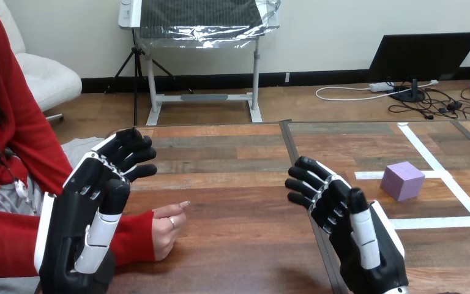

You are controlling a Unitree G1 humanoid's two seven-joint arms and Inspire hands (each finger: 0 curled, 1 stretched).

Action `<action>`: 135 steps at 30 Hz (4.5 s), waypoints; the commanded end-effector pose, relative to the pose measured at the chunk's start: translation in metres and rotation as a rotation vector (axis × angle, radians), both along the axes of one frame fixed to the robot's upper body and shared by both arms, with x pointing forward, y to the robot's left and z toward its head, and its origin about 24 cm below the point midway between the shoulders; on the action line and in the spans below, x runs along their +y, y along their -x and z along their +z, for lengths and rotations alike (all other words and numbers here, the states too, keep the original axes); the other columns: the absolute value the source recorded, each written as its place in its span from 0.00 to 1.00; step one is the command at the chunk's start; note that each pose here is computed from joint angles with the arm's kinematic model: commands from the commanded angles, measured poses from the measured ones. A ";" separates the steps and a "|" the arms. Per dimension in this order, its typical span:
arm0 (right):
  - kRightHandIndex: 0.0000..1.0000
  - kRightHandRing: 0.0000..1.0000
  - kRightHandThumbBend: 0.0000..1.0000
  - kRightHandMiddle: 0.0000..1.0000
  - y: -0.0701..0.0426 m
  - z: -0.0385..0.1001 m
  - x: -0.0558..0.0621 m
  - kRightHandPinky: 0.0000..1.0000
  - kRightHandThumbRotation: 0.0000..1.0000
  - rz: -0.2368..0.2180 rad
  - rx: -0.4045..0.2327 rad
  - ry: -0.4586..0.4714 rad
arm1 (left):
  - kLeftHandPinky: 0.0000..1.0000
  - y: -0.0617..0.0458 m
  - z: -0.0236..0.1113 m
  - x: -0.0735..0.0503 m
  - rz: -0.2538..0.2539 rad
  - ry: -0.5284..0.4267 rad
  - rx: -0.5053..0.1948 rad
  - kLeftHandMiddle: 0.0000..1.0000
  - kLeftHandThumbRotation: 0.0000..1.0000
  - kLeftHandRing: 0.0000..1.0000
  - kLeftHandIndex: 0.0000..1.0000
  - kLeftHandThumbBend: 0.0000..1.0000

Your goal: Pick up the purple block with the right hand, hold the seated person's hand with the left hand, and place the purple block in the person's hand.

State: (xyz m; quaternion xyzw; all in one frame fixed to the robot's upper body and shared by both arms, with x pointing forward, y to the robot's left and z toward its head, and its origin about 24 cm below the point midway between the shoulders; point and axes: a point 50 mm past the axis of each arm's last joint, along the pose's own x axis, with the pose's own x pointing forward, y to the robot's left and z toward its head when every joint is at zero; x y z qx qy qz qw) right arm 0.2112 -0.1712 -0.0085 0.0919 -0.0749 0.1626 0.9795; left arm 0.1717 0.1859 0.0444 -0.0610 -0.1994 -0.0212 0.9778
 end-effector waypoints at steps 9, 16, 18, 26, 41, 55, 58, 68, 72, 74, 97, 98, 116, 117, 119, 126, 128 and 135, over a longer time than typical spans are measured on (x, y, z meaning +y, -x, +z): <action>0.85 0.84 0.86 0.85 -0.010 0.014 0.009 0.84 0.90 0.031 -0.082 -0.005 | 0.66 0.028 -0.020 -0.007 0.034 0.039 0.100 0.74 0.68 0.74 0.73 0.75; 0.84 0.84 0.86 0.85 -0.009 0.013 0.009 0.84 0.91 0.034 -0.076 0.004 | 0.66 0.030 -0.022 -0.007 0.038 0.041 0.110 0.75 0.69 0.75 0.73 0.75; 0.85 0.84 0.86 0.85 -0.009 0.013 0.010 0.84 0.92 0.035 -0.076 0.006 | 0.66 0.030 -0.022 -0.007 0.040 0.041 0.113 0.75 0.69 0.75 0.73 0.76; 0.85 0.84 0.88 0.85 -0.010 0.013 0.013 0.85 0.95 0.044 -0.082 0.023 | 0.67 0.031 -0.022 -0.003 0.048 0.042 0.120 0.75 0.70 0.75 0.73 0.76; 0.86 0.86 0.99 0.87 -0.060 0.043 -0.006 0.82 0.98 -0.033 -0.230 0.294 | 0.68 0.028 -0.025 -0.002 0.026 0.069 0.127 0.75 0.68 0.75 0.74 0.75; 0.87 0.88 0.99 0.88 -0.103 0.079 -0.025 0.85 0.98 -0.113 -0.300 0.413 | 0.63 0.029 -0.025 -0.003 0.029 0.062 0.122 0.74 0.69 0.73 0.73 0.78; 0.87 0.89 0.99 0.88 -0.109 0.085 -0.028 0.85 0.97 -0.124 -0.307 0.436 | 0.63 0.029 -0.025 -0.003 0.035 0.068 0.124 0.74 0.68 0.73 0.73 0.79; 0.88 0.89 0.92 0.89 -0.126 0.101 -0.033 0.84 0.95 -0.155 -0.329 0.511 | 0.62 0.031 -0.026 -0.003 0.038 0.074 0.135 0.74 0.68 0.73 0.72 0.81; 0.88 0.88 0.92 0.89 -0.131 0.104 -0.035 0.83 0.96 -0.168 -0.326 0.538 | 0.62 0.031 -0.027 -0.002 0.041 0.073 0.136 0.74 0.68 0.73 0.72 0.81; 0.88 0.88 0.92 0.89 -0.134 0.106 -0.036 0.83 0.96 -0.176 -0.323 0.548 | 0.62 0.032 -0.027 -0.002 0.042 0.074 0.137 0.74 0.69 0.73 0.72 0.81; 0.89 0.89 0.88 0.90 -0.165 0.130 -0.049 0.85 0.90 -0.293 -0.246 0.738 | 0.61 0.030 -0.026 -0.001 0.049 0.061 0.131 0.73 0.70 0.73 0.71 0.79; 0.89 0.89 0.88 0.90 -0.167 0.131 -0.050 0.85 0.90 -0.297 -0.239 0.745 | 0.61 0.030 -0.026 -0.001 0.050 0.062 0.130 0.73 0.70 0.73 0.71 0.79; 0.91 0.86 0.89 0.91 -0.181 0.143 -0.068 0.76 0.77 -0.378 -0.102 0.925 | 0.61 0.030 -0.027 -0.003 0.034 0.067 0.133 0.73 0.70 0.72 0.71 0.81; 0.92 0.86 0.89 0.92 -0.181 0.143 -0.068 0.76 0.76 -0.379 -0.098 0.932 | 0.60 0.030 -0.027 -0.002 0.033 0.067 0.133 0.73 0.70 0.73 0.71 0.82; 0.92 0.88 0.90 0.93 -0.181 0.142 -0.073 0.77 0.74 -0.383 -0.065 0.952 | 0.60 0.030 -0.027 -0.002 0.030 0.073 0.136 0.73 0.70 0.73 0.71 0.82; 0.95 0.92 0.93 0.95 -0.182 0.141 -0.081 0.81 0.65 -0.401 0.005 1.015 | 0.60 0.031 -0.028 -0.002 0.025 0.077 0.137 0.74 0.67 0.73 0.71 0.84; 0.95 0.92 0.92 0.95 -0.182 0.139 -0.085 0.80 0.60 -0.409 0.046 1.034 | 0.60 0.031 -0.027 -0.001 0.037 0.072 0.136 0.74 0.67 0.73 0.71 0.83; 0.95 0.93 0.93 0.95 -0.181 0.135 -0.089 0.79 0.49 -0.416 0.086 1.034 | 0.59 0.032 -0.028 -0.001 0.039 0.068 0.132 0.73 0.68 0.73 0.70 0.82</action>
